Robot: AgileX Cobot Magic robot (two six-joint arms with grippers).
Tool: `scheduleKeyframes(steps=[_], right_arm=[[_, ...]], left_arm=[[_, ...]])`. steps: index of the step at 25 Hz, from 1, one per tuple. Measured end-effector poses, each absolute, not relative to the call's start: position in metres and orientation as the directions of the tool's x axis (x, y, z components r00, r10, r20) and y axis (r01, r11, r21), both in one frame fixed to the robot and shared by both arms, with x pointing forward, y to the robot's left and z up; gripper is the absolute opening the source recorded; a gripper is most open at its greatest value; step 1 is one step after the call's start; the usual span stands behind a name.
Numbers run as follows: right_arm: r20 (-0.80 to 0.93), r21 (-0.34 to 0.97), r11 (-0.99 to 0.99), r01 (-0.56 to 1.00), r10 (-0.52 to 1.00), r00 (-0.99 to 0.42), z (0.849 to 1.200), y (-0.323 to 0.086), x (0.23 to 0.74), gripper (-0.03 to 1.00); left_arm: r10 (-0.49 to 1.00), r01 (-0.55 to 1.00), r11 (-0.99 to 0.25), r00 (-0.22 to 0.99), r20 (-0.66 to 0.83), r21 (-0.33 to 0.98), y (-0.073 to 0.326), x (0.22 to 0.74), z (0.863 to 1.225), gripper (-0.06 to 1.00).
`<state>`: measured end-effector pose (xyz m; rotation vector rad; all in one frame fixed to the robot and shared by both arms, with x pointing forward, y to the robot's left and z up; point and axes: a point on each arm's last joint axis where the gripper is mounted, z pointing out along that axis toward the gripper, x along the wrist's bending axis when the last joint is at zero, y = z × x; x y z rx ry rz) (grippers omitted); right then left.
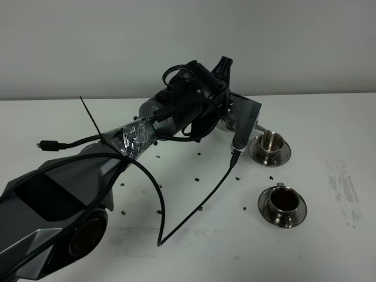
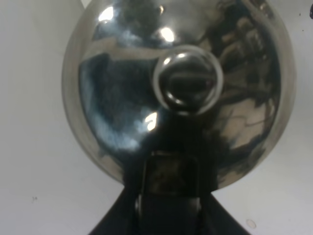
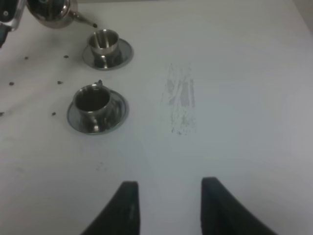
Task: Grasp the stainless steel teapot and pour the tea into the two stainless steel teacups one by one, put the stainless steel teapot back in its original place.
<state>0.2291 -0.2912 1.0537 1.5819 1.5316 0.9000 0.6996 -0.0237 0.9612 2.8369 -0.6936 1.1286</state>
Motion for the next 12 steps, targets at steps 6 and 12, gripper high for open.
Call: scheduleKeyframes(steps=[6,12], right_arm=[[-0.011,0.879,-0.009,0.476,0.999,0.039,1.0537,-0.2912,0.2291,0.29],[-0.011,0.879,-0.009,0.476,0.999,0.039,1.0537,-0.2912,0.2291,0.29]], left_arm=[[-0.411,-0.414,-0.896,0.632,0.657,-0.162,-0.0266,0.6995,0.9558,0.22],[-0.427,-0.422,-0.888,0.61,0.667,-0.183,-0.0288,0.7,0.9549,0.22]])
